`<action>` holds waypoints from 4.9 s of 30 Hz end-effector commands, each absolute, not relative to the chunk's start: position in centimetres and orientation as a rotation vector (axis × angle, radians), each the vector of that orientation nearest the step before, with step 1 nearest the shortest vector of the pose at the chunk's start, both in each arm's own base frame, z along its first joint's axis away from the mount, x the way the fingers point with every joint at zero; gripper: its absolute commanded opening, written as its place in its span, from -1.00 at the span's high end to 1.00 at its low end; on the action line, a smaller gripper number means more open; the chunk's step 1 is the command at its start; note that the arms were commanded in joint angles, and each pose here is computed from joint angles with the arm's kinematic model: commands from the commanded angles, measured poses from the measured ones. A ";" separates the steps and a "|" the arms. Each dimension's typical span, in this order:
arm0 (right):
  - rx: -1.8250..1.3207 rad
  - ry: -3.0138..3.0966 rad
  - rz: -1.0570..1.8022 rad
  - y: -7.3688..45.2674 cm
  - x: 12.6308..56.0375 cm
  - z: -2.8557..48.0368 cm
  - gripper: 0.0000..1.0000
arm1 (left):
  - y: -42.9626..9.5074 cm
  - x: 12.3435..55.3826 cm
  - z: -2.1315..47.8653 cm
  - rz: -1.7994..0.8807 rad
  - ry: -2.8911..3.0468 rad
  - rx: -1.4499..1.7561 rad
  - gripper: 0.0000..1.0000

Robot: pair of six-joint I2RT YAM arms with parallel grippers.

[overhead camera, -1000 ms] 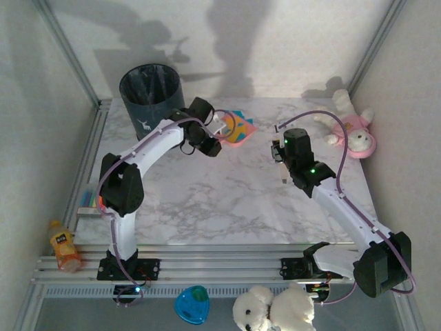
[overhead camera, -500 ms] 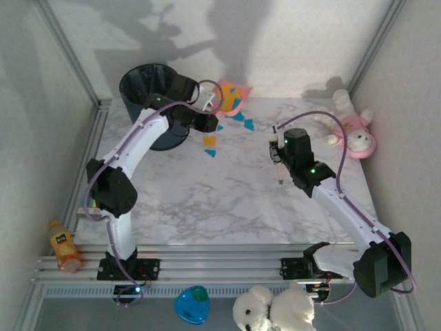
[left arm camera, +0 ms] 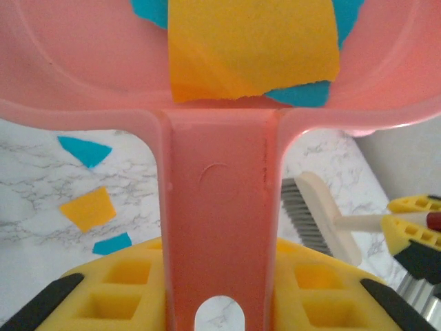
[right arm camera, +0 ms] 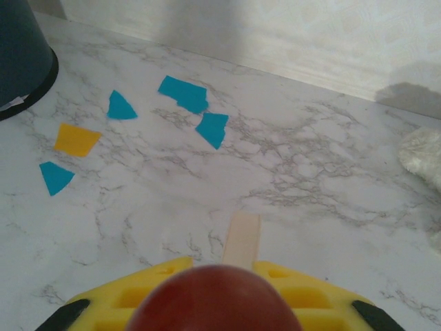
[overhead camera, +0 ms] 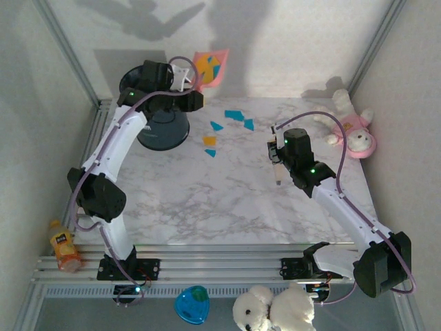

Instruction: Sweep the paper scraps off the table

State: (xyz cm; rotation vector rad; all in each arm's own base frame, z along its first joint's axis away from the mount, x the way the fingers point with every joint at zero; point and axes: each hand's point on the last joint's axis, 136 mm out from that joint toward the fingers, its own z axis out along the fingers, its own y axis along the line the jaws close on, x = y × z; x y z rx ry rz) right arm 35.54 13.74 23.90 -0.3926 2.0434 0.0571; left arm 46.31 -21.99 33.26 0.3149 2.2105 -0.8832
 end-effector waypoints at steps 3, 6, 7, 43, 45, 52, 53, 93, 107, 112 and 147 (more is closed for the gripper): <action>-0.377 2.015 0.082 13.9 35.9 25.0 1.00 | -20.3 46.5 38.2 -1.043 2.051 0.198 0.70; -0.381 2.015 0.081 13.9 35.8 25.0 1.00 | -19.1 47.1 38.8 -1.101 2.017 0.130 0.70; -0.382 2.014 0.083 14.0 35.8 25.0 1.00 | -18.7 47.2 38.9 -1.116 2.008 0.108 0.70; -0.380 2.036 0.076 13.9 35.8 24.3 1.00 | -13.6 49.0 38.7 -1.556 1.742 -0.317 0.74; -0.379 2.035 0.075 13.8 35.8 24.3 1.00 | -13.4 49.0 38.4 -1.572 1.736 -0.343 0.74; -0.384 2.037 0.074 13.9 35.7 24.2 1.00 | -13.1 48.9 38.3 -1.662 1.682 -0.413 0.73; -0.382 2.038 0.072 13.8 35.8 24.1 1.00 | -13.1 48.9 38.2 -1.680 1.674 -0.426 0.73; -0.375 2.006 0.108 14.2 35.8 24.8 1.00 | -13.9 47.3 39.0 -1.331 1.857 -0.271 0.73; -0.357 1.991 0.205 15.3 35.9 24.9 1.00 | -16.8 43.8 34.5 -0.723 2.088 0.214 0.75; -0.337 1.973 0.302 16.2 36.3 25.3 1.00 | -16.2 41.8 32.8 -0.571 2.099 0.322 0.76; 0.108 1.826 0.870 25.2 51.7 26.2 1.00 | -13.2 33.6 24.8 -0.346 2.041 0.563 0.76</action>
